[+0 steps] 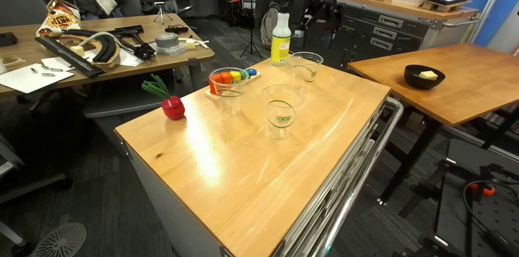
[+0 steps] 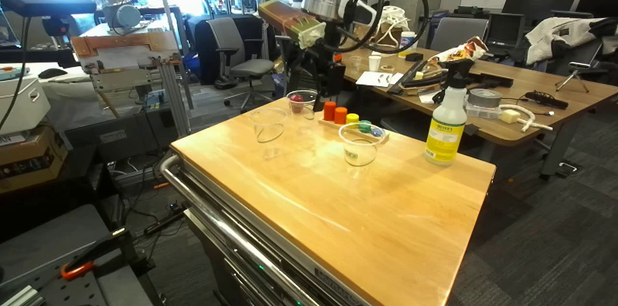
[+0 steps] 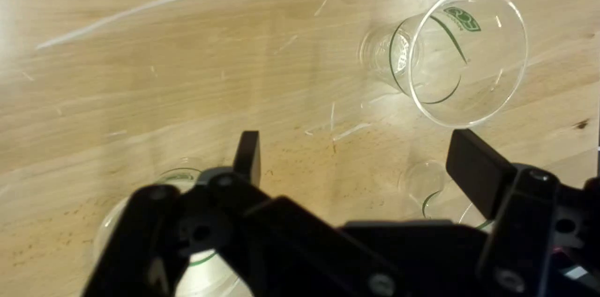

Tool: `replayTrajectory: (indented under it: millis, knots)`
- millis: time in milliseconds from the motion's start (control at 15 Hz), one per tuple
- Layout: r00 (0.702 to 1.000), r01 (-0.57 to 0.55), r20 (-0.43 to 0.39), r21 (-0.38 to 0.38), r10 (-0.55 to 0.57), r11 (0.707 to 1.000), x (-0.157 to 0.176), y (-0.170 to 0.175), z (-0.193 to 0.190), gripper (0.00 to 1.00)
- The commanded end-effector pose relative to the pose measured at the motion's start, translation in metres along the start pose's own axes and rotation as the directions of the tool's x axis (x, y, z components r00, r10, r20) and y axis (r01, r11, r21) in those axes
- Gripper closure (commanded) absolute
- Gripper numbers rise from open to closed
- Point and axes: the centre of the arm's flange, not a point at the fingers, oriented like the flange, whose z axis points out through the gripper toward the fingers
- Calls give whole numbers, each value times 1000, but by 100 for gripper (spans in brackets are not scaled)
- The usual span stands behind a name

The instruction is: Stack up the three plastic cups on the table.

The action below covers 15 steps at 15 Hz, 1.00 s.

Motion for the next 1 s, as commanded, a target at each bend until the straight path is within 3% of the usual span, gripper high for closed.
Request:
replayTrajectory:
  millis: [0, 600, 933]
  knots:
    - [999, 37, 12, -2, -37, 999, 35, -19, 12, 0]
    - [982, 137, 140, -59, -128, 989, 27, -53, 84, 0]
    - [976, 199, 117, -117, -186, 973, 18, -77, 90, 0]
